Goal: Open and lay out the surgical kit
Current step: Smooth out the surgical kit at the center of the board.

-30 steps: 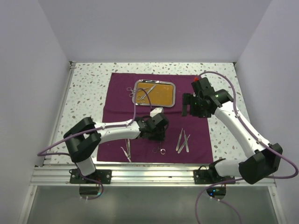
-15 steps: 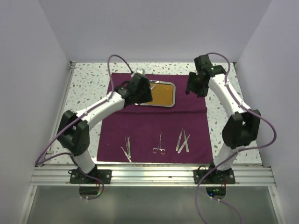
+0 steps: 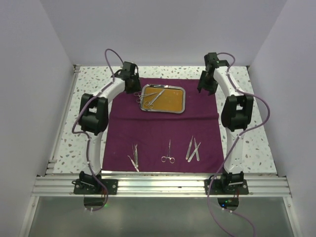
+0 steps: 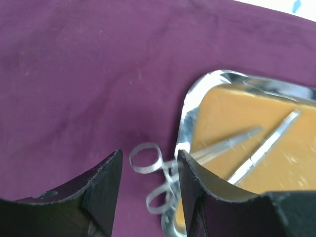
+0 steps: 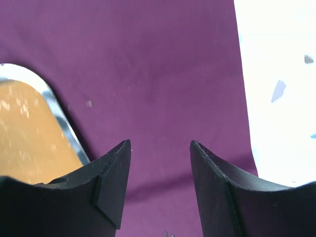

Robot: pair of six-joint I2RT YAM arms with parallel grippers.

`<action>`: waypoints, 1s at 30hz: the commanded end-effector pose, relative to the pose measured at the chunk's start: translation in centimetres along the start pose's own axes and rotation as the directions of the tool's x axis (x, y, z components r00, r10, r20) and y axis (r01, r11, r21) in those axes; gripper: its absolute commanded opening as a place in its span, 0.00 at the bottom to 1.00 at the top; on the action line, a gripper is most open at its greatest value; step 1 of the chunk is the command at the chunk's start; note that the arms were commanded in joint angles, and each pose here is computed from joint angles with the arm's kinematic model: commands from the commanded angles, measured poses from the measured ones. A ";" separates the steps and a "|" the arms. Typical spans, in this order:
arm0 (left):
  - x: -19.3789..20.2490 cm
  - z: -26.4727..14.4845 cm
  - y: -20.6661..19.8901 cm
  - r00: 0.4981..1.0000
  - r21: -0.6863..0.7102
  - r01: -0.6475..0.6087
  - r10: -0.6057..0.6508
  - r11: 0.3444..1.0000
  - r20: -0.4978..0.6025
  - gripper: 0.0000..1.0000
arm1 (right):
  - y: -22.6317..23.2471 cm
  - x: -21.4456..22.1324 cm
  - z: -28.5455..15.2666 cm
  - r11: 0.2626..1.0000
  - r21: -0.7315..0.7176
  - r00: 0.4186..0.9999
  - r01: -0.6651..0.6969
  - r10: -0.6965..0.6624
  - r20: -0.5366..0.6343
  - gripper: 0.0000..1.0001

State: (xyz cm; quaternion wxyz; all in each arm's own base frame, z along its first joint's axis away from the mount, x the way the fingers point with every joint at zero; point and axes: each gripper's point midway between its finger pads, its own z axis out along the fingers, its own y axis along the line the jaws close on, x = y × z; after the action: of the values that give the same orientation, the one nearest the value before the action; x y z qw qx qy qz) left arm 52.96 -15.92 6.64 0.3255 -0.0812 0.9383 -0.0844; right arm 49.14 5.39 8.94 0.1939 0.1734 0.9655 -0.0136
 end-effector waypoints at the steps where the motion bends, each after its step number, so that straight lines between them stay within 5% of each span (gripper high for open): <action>1: -2.2 1.5 0.3 1.000 0.038 -0.011 0.011 0.999 0.021 0.52 | -0.8 -1.9 1.3 0.999 0.045 1.000 -0.005 0.004 0.016 0.56; 14: -3.1 5.8 4.4 0.999 -0.022 0.034 -0.033 0.999 0.020 0.52 | 0.2 -2.6 11.7 0.997 0.074 1.000 -0.026 0.026 -0.007 0.59; 22: 0.4 10.8 7.1 0.996 -0.061 0.049 -0.054 0.997 -0.070 0.51 | 1.3 -3.2 14.5 0.997 0.033 0.998 -0.066 0.065 0.019 0.59; 30: -1.7 10.9 7.9 0.997 -0.051 0.073 -0.075 0.996 -0.037 0.51 | 3.4 -6.5 13.1 0.990 -0.085 0.986 -0.114 0.124 0.111 0.61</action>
State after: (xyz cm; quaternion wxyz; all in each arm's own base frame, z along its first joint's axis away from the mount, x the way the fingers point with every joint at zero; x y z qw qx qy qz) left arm 62.34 -11.39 2.94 0.3625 -0.1157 0.9194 -0.0995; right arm 59.87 4.32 2.73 0.2650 0.2122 0.9406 -0.0081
